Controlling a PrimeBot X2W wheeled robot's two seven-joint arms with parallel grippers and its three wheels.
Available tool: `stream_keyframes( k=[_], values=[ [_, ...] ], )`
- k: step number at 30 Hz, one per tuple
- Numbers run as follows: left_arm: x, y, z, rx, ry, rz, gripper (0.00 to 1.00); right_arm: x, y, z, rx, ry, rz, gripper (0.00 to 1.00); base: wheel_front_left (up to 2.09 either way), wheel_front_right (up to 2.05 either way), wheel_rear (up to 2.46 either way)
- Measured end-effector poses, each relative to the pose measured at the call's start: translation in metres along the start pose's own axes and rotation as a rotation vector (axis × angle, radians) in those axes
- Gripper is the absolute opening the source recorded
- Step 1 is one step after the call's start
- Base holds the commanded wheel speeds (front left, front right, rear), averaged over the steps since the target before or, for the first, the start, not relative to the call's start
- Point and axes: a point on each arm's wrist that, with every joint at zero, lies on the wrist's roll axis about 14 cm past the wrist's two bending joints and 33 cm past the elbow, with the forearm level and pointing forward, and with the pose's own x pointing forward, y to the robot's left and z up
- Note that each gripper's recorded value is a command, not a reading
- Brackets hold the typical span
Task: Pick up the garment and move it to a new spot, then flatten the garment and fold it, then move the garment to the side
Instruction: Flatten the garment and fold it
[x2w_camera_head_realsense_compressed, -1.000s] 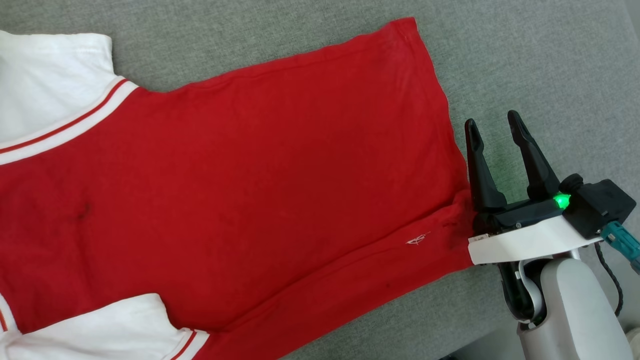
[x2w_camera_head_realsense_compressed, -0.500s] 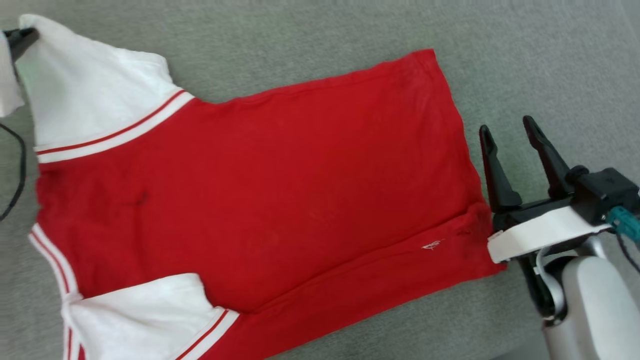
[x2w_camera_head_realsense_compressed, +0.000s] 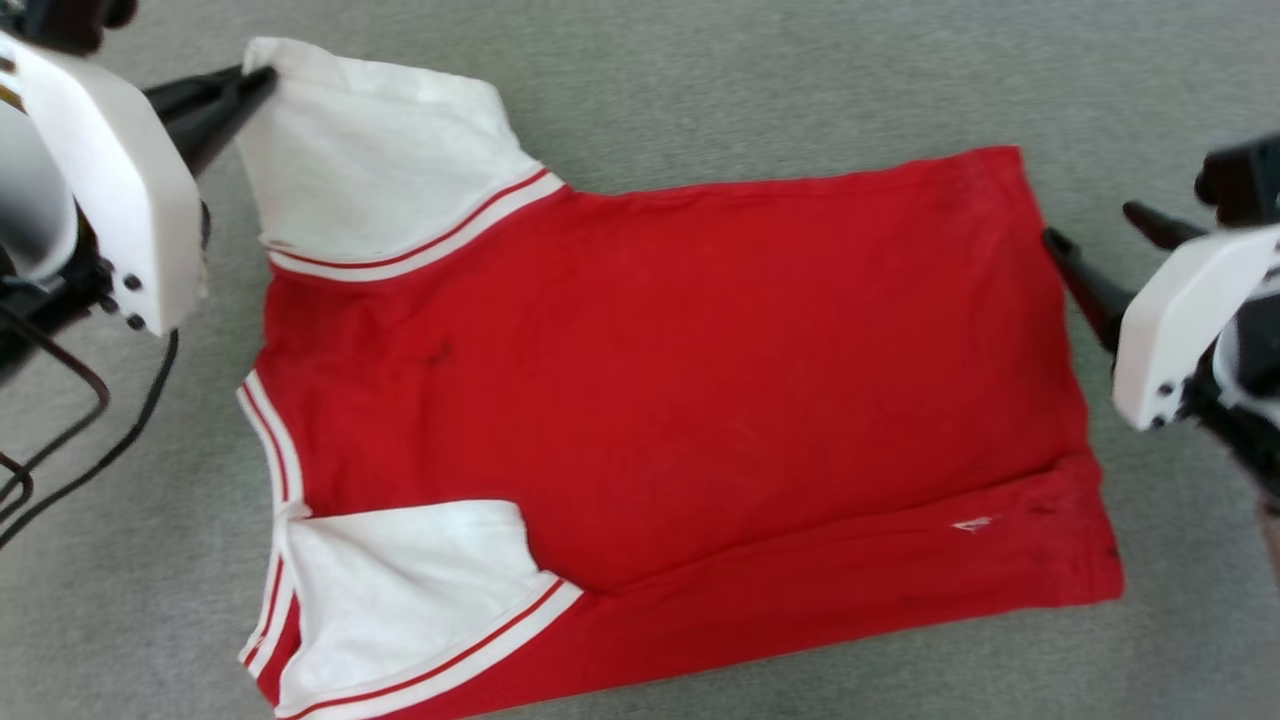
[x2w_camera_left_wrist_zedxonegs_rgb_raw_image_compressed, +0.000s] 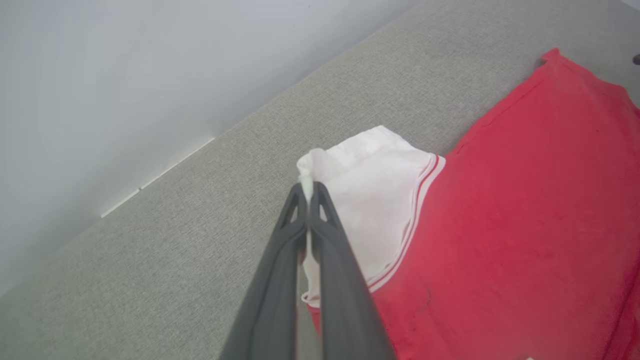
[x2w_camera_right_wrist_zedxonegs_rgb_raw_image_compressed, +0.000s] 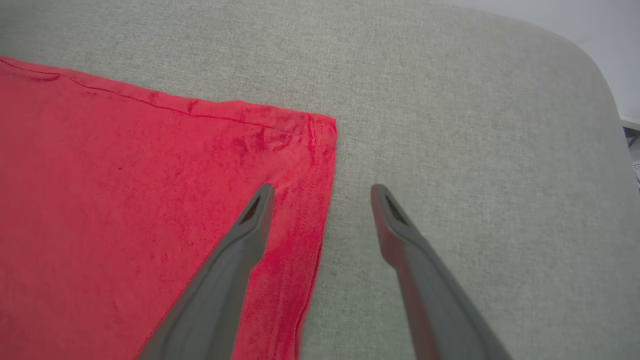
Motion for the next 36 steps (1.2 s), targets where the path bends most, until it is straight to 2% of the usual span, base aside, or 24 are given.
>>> stream_keyframes(
  k=[6, 9, 18, 23, 24, 25, 26, 36],
  values=[
    [-0.016, -0.014, -0.007, 0.035, -0.037, -0.021, 0.0, 0.033, 0.001, 0.004, -0.031, 0.187, 0.024, 1.0, 0.0, 0.0, 0.0],
    [-0.021, -0.017, -0.009, 0.047, -0.056, -0.025, 0.0, 0.05, 0.001, 0.0, -0.083, 0.263, 0.011, 1.0, 0.0, 0.0, 0.0],
    [-0.032, -0.027, -0.023, 0.053, -0.073, -0.034, 0.0, 0.087, 0.01, -0.031, -0.158, 0.439, 0.018, 1.0, 0.0, 0.0, 0.0],
    [-0.035, -0.031, -0.031, 0.045, -0.07, -0.038, 0.0, 0.096, 0.016, -0.044, -0.174, 0.482, 0.04, 1.0, 0.0, 0.0, 0.0],
    [-0.035, -0.032, -0.031, 0.042, -0.071, -0.038, 0.0, 0.096, 0.017, -0.045, -0.178, 0.487, 0.042, 0.96, 0.0, 0.0, 0.0],
    [-0.036, -0.032, -0.031, 0.04, -0.075, -0.038, 0.0, 0.097, 0.018, -0.045, -0.177, 0.484, 0.046, 0.25, 0.0, 0.0, 0.0],
    [-0.037, -0.032, -0.032, 0.037, -0.076, -0.034, 0.0, 0.097, 0.019, -0.045, -0.174, 0.475, 0.051, 0.0, 0.0, 0.0, 0.0],
    [-0.059, -0.032, -0.032, -0.01, -0.113, 0.018, 0.0, 0.075, 0.025, -0.02, -0.092, 0.326, 0.083, 0.0, 0.0, 0.0, 0.0]
  ],
)
